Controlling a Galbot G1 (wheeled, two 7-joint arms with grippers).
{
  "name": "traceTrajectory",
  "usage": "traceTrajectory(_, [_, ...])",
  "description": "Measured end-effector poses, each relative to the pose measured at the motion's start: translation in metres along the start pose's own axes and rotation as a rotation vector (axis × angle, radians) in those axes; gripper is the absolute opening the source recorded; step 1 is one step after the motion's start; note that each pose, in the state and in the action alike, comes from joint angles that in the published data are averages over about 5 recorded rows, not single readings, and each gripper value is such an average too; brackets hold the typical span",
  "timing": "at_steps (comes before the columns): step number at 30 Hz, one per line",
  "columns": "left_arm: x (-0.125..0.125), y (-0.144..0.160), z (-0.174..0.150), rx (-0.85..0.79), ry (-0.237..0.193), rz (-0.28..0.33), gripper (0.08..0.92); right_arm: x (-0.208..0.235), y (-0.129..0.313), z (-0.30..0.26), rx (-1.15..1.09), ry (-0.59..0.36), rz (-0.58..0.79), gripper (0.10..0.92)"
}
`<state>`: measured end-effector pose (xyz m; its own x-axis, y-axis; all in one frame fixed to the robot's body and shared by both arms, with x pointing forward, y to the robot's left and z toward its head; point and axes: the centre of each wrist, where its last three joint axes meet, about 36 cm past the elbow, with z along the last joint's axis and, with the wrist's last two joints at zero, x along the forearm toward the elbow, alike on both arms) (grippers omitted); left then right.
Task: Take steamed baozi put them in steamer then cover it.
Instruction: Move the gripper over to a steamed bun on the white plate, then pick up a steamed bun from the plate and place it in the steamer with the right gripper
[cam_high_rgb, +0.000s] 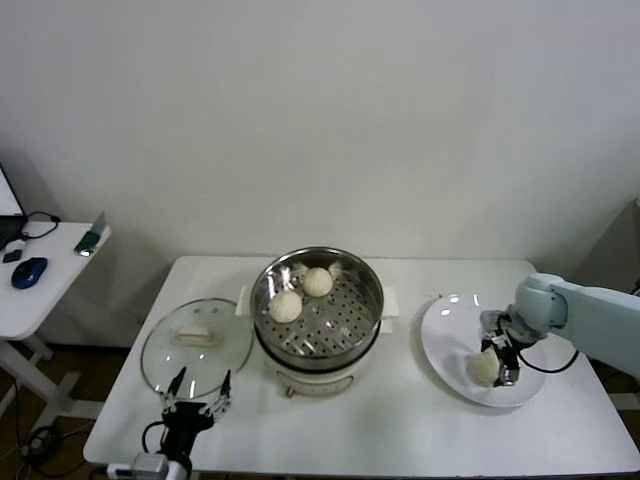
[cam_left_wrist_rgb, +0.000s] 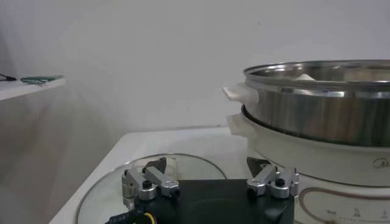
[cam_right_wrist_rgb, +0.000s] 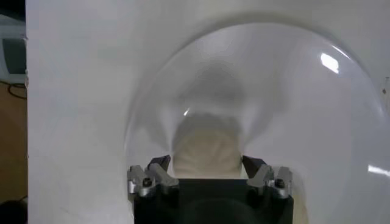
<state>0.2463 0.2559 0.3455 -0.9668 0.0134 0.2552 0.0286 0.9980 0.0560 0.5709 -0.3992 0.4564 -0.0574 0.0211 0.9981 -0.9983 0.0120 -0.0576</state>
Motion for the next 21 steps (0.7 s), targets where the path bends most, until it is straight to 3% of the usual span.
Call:
traceTrajectory(4, [0.0,0.0,-0.001,-0.002,-0.003,0.0,0.823,0.001,0.0,0.002,0.001,0.002,0.007,0.669])
traceTrajectory(12, [-0.001,-0.002,-0.001,-0.007,-0.003,0.002,0.823,0.019,-0.007,-0.006,0.052,-0.009,0.029,0.662])
traceTrajectory(21, [-0.003,-0.002,-0.003,-0.016,-0.002,0.005,0.823,0.12,-0.052,-0.047,0.282,-0.068,0.128,0.67])
